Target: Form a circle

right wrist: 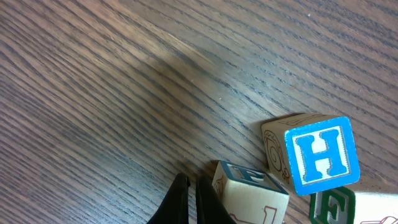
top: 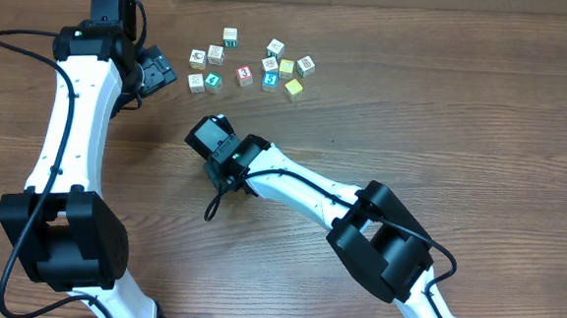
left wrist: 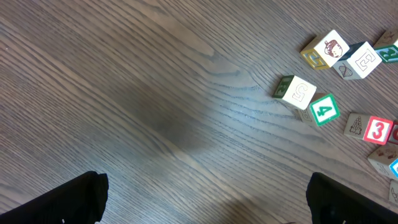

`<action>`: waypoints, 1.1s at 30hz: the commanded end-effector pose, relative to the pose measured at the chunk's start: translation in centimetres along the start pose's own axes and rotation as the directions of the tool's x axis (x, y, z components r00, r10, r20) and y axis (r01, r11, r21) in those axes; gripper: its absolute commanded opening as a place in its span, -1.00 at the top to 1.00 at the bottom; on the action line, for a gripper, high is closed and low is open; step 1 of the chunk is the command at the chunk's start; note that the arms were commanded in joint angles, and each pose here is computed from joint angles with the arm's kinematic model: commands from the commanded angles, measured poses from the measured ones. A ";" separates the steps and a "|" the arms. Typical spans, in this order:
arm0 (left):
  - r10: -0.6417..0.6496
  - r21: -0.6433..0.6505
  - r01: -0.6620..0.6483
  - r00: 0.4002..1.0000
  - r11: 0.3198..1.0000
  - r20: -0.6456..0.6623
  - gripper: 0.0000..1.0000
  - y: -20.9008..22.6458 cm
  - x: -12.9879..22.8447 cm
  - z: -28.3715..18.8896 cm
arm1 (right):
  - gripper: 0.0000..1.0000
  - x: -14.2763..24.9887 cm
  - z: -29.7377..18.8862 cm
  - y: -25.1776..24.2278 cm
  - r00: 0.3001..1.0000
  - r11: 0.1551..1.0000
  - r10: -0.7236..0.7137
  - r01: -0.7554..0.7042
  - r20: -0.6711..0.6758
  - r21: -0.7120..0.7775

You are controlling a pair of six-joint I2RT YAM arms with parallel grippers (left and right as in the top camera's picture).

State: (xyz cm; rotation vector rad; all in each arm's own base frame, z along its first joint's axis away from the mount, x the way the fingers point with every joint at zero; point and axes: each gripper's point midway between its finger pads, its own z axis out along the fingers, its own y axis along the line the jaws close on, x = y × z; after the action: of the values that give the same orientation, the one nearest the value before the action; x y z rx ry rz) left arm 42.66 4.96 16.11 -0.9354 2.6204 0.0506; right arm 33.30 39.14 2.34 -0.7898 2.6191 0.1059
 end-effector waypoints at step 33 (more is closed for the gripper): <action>-0.004 0.019 0.004 1.000 1.000 0.027 -0.99 -0.2 -0.6 -1.1 | -0.05 -13.9 -9.7 -21.7 0.906 0.949 0.314 -0.297 0.284 -0.104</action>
State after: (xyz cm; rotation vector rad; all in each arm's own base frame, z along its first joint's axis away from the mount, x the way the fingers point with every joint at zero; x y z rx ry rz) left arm 42.65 4.96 16.11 -0.9354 2.6208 0.0508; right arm 53.23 25.18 19.52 -0.2786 2.3797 0.2128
